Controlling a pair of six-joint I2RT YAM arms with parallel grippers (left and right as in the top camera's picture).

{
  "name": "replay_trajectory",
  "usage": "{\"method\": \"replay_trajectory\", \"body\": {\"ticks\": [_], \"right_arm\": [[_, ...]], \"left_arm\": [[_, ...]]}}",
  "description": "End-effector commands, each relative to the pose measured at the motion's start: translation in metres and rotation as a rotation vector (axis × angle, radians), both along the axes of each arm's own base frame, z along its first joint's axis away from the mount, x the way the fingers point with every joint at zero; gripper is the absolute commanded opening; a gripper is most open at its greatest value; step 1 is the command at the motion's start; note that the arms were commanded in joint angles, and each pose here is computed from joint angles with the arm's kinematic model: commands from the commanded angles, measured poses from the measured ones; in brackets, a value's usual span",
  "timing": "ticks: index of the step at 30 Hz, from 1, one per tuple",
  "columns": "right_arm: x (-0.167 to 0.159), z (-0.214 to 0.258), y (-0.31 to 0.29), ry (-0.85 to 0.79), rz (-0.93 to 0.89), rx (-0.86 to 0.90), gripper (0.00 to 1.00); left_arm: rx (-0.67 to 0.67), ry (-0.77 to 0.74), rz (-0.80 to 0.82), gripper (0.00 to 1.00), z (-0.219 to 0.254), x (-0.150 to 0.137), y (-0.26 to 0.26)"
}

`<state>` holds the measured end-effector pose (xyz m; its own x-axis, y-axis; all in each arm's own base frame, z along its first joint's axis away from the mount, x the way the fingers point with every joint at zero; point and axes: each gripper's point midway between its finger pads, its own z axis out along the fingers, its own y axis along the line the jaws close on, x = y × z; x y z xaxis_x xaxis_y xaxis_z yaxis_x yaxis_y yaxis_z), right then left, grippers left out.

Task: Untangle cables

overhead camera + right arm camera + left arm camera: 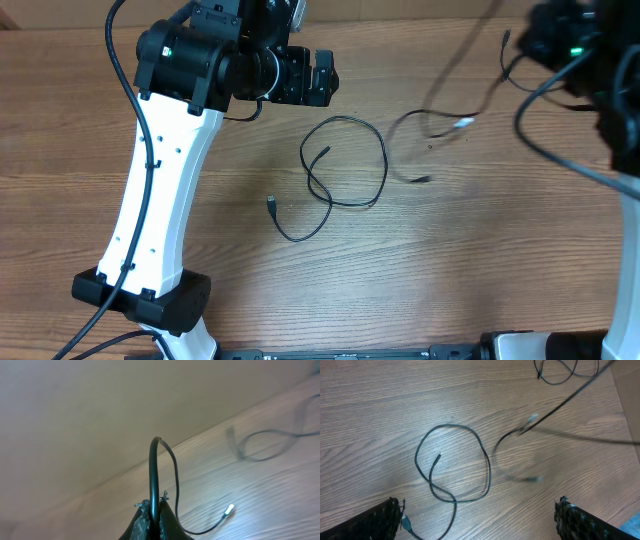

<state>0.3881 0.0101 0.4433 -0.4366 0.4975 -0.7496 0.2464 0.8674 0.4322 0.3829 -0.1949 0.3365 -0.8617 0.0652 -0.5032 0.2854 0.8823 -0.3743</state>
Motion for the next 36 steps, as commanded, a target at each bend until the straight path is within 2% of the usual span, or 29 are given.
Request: {"method": "replay_trajectory", "body": {"ticks": [1,9,12,17,22,24,29,36], "right_arm": [[-0.006,0.017,-0.066,-0.054,-0.187,-0.031,0.04],[-0.018,-0.002,-0.213,-0.009,-0.605,-0.095,0.04],[-0.012,-0.018,-0.248,0.028,-0.666,-0.136,0.04],[0.017,-0.056,-0.268,0.148,-0.548,-0.263,0.04],[0.062,-0.092,-0.218,0.148,-0.226,-0.091,0.04],[0.070,-0.095,-0.204,0.139,-0.162,-0.052,0.04],[0.074,-0.097,-0.186,0.140,-0.106,-0.010,0.04],[0.066,-0.103,-0.137,0.164,0.096,0.176,0.04]], "left_arm": [[0.009,-0.007,-0.033,1.00,-0.001,-0.002,-0.003],[0.009,-0.006,-0.033,1.00,-0.001,-0.002,-0.003],[0.009,-0.006,-0.033,1.00,-0.001,-0.002,-0.003],[0.009,-0.007,-0.033,1.00,-0.001,-0.002,-0.003],[0.007,-0.012,-0.033,1.00,0.000,-0.001,-0.003],[0.006,-0.015,-0.033,1.00,0.000,-0.001,-0.003],[0.006,-0.015,-0.033,1.00,0.000,0.000,-0.003],[0.002,-0.026,-0.032,1.00,0.002,0.002,-0.004]]}}
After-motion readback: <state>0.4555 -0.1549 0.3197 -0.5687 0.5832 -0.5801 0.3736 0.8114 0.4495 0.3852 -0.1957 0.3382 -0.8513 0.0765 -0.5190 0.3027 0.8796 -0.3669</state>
